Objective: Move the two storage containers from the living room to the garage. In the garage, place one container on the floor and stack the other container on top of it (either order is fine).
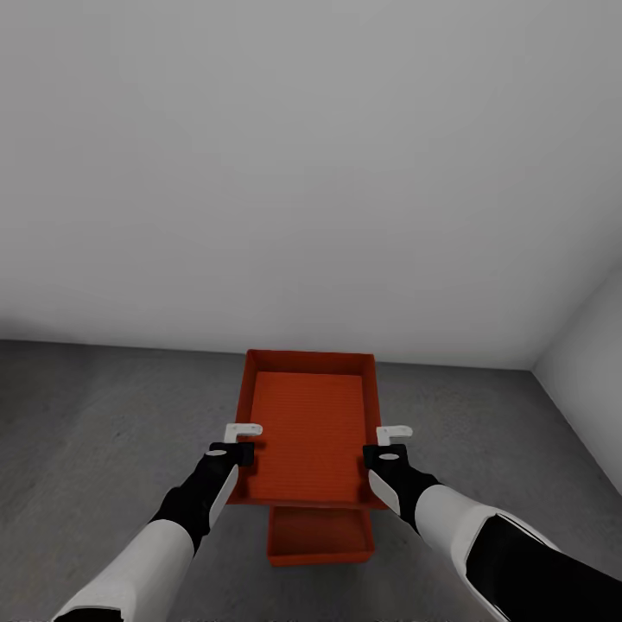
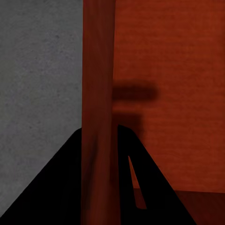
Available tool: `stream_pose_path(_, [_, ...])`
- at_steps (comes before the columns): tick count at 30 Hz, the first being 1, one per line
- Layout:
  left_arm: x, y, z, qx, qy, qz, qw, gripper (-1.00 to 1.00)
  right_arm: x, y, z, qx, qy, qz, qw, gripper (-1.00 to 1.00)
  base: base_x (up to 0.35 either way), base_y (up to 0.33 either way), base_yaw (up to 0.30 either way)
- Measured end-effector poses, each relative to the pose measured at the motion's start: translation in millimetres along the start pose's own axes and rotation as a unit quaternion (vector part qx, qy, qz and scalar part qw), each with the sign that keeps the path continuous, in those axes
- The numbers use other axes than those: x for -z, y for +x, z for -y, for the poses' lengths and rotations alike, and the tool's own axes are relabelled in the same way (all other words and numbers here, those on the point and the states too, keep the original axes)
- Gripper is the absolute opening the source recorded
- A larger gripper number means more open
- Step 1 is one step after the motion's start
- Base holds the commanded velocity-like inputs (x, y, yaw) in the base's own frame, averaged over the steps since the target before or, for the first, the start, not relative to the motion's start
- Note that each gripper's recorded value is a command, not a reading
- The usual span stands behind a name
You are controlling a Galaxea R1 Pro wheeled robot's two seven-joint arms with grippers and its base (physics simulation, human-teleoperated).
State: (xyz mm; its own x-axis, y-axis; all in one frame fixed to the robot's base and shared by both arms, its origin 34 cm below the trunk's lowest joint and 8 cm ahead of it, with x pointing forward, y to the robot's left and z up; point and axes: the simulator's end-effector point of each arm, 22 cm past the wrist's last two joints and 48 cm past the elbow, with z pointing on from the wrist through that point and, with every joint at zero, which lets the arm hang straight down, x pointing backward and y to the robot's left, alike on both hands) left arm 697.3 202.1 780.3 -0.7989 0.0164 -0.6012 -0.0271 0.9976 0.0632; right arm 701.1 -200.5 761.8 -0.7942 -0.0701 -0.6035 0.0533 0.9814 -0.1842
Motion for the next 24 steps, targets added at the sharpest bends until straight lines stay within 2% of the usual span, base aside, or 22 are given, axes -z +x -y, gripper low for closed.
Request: stream_pose_path(24, [-7.6,12,1,-0.001,0.000,-0.011,0.9999,-1.00,-7.2,12,-2,0.002,-0.001,-0.011,0.9999,-1.00,0.000,0.000,0.001])
